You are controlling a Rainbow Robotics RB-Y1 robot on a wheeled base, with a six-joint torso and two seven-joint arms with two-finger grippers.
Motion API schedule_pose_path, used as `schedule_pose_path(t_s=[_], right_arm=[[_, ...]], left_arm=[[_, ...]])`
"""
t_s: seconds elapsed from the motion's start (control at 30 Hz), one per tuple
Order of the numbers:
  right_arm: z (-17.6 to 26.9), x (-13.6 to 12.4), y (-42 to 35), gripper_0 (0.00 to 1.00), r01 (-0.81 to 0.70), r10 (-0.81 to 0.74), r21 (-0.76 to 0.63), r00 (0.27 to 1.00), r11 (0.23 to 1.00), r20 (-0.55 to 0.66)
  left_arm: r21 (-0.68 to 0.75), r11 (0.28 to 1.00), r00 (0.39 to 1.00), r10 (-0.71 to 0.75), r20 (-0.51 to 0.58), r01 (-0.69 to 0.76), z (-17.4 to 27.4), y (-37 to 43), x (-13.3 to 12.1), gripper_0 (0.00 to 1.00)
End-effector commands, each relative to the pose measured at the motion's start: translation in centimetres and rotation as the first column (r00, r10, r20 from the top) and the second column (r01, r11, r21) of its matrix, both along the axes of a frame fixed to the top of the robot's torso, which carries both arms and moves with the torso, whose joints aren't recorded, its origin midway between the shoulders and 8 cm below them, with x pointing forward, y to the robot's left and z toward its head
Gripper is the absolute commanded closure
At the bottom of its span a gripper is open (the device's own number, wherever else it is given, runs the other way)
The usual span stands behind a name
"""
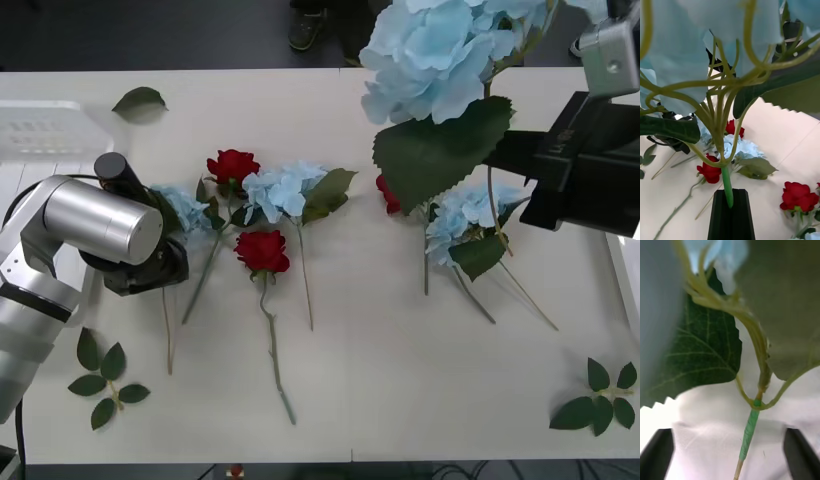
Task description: Place the red flowers into the right box and the blue flowers into the left box. If a person shows an open palm, hand one flower to the person first, then continue sorting.
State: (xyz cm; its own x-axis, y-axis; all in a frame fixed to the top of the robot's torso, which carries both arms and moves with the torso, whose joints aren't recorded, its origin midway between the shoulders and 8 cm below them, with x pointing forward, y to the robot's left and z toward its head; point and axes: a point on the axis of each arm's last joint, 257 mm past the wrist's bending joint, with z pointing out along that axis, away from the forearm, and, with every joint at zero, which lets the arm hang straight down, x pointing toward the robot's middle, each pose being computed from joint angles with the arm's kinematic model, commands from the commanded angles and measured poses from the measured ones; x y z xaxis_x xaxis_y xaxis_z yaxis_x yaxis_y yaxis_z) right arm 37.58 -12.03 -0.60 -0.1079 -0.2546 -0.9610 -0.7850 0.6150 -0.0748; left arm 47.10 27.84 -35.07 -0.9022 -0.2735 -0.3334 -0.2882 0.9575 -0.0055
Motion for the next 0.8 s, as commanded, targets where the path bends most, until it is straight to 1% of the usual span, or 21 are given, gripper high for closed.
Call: schedule_pose_path(t_s=[0.03, 0.07, 0.1, 0.47, 0.53, 0.7, 0.8], right_arm=[[0.2, -0.9, 2.0, 1.0, -0.003, 0.003, 0.023, 1.0, 1.0, -0.007], [0.0, -0.8, 2.3, 1.0, -0.002, 0.002, 0.019, 1.0, 1.0, -0.007], [-0.2, -0.8, 2.5, 1.0, -0.001, 0.002, 0.02, 1.0, 1.0, -0.012], [-1.3, 0.8, 6.0, 1.0, 0.045, -0.044, 0.045, 0.999, 0.998, -0.02], [-1.5, 1.2, 6.4, 1.0, 0.062, -0.063, 0.045, 0.998, 0.997, 0.004], [-1.9, 1.6, 8.0, 1.0, 0.088, -0.092, 0.087, 0.995, 0.992, 0.046], [-2.3, 1.6, 8.4, 1.0, 0.099, -0.103, 0.098, 0.994, 0.99, 0.046]], left_arm=[[0.004, 0.999, 0.998, -0.041, 0.044, 0.041, 1.6, -1.1, 1.6, 0.96], [0.001, 0.999, 0.998, -0.038, 0.044, 0.038, 1.6, -1.1, 1.6, 1.0], [0.004, 0.999, 0.998, -0.037, 0.044, 0.037, 1.6, -1.0, 1.6, 1.0], [0.015, 0.999, 0.998, -0.044, 0.054, 0.044, 1.6, -0.9, 1.9, 1.0], [0.012, 0.999, 0.997, -0.041, 0.062, 0.041, 1.9, -0.9, 2.1, 1.0], [-0.015, 1.0, 0.995, -0.015, 0.098, 0.017, 3.8, -0.8, 3.4, 1.0], [-0.021, 1.0, 0.992, -0.009, 0.124, 0.012, 6.3, -0.8, 4.3, 1.0]])
